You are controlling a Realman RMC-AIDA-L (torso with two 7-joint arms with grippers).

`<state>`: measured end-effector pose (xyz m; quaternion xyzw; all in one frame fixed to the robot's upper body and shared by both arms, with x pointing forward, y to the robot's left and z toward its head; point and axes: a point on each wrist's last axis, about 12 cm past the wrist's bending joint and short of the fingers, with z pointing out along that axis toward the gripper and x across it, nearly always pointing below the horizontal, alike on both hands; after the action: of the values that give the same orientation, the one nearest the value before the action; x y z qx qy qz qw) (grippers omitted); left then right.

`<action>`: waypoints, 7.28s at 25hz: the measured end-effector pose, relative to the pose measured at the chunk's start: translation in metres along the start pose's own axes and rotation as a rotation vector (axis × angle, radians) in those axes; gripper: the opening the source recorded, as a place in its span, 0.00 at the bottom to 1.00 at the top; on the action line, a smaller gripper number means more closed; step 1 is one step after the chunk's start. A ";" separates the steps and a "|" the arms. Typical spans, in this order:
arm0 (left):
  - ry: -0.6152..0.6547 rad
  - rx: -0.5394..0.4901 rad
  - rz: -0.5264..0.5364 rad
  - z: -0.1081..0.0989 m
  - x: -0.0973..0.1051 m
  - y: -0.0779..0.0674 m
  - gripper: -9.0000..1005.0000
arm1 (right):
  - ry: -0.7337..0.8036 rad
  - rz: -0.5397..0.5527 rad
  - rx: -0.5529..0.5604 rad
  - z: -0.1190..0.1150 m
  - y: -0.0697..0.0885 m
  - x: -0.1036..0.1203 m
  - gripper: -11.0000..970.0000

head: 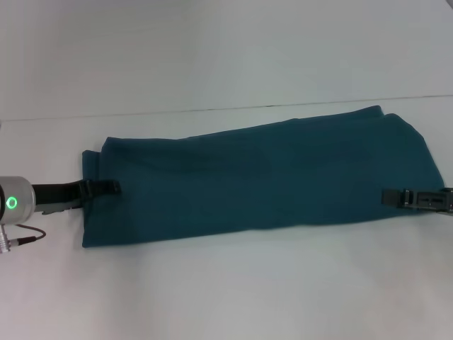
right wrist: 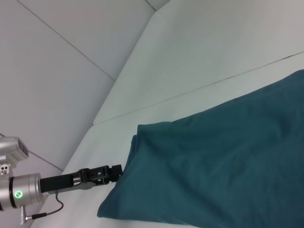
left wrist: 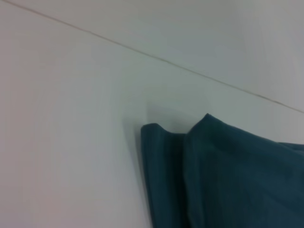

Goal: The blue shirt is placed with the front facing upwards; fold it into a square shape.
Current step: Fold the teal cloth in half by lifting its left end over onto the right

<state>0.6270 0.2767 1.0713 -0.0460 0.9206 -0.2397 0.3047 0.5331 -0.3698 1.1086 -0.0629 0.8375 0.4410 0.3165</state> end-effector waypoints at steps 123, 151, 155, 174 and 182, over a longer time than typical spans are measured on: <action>0.116 0.368 0.039 -0.055 -0.071 -0.100 0.10 | -0.008 0.008 0.018 0.000 -0.002 -0.004 0.91; 0.177 0.186 0.383 0.015 -0.053 -0.217 0.10 | 0.003 0.014 0.014 0.005 -0.002 -0.002 0.91; 0.195 0.172 0.416 0.020 -0.050 -0.226 0.10 | 0.003 0.014 0.014 0.005 -0.002 -0.002 0.91; 0.107 0.181 0.400 0.030 -0.051 -0.236 0.11 | 0.000 0.023 0.019 0.005 -0.003 -0.001 0.91; 0.104 0.188 0.438 0.032 -0.053 -0.241 0.15 | 0.016 0.022 0.019 0.008 -0.003 -0.001 0.91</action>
<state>0.6737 0.0640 1.1908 0.1959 0.8966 -0.2547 0.3046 0.5386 -0.3654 1.1036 -0.0542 0.8447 0.4360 0.3057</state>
